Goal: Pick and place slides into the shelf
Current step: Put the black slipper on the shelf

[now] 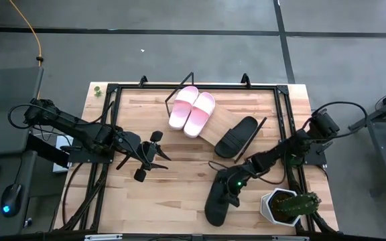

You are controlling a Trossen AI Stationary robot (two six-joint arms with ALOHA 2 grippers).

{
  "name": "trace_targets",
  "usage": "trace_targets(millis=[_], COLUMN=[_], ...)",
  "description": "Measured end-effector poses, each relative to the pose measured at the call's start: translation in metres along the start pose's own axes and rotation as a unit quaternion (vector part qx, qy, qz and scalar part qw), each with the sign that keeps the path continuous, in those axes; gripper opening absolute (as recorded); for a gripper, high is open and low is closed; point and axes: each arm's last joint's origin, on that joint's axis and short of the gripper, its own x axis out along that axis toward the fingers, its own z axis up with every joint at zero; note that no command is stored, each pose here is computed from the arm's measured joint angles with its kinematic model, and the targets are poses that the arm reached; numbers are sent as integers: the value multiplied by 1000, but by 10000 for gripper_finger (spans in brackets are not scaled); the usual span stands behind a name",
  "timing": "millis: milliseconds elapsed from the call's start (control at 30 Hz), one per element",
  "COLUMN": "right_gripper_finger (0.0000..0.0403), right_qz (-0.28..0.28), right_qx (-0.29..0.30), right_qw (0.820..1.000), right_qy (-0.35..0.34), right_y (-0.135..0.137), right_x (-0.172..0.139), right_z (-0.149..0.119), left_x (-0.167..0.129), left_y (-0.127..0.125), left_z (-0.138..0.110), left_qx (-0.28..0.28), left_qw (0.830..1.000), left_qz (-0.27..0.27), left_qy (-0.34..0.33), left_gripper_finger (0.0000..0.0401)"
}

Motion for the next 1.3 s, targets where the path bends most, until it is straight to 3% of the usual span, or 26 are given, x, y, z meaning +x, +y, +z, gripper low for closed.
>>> trace_targets(millis=[400, 967, 1300], right_gripper_finger=[0, 0, 0], right_qz=[35, -40, -83], right_qx=[-60, -127, -142], right_qw=[998, 990, 986], right_qy=[2, 45, 31], right_y=[20, 52, 51], right_x=[-6, -34, -64], right_z=[31, 84, 119], left_x=[0, 0, 0], left_y=[0, 0, 0], left_z=[0, 0, 0], left_qx=[0, 0, 0], left_qw=[1000, 1000, 1000], left_qz=[0, 0, 0], left_qy=[1, 1, 2], left_gripper_finger=[128, 128, 128])
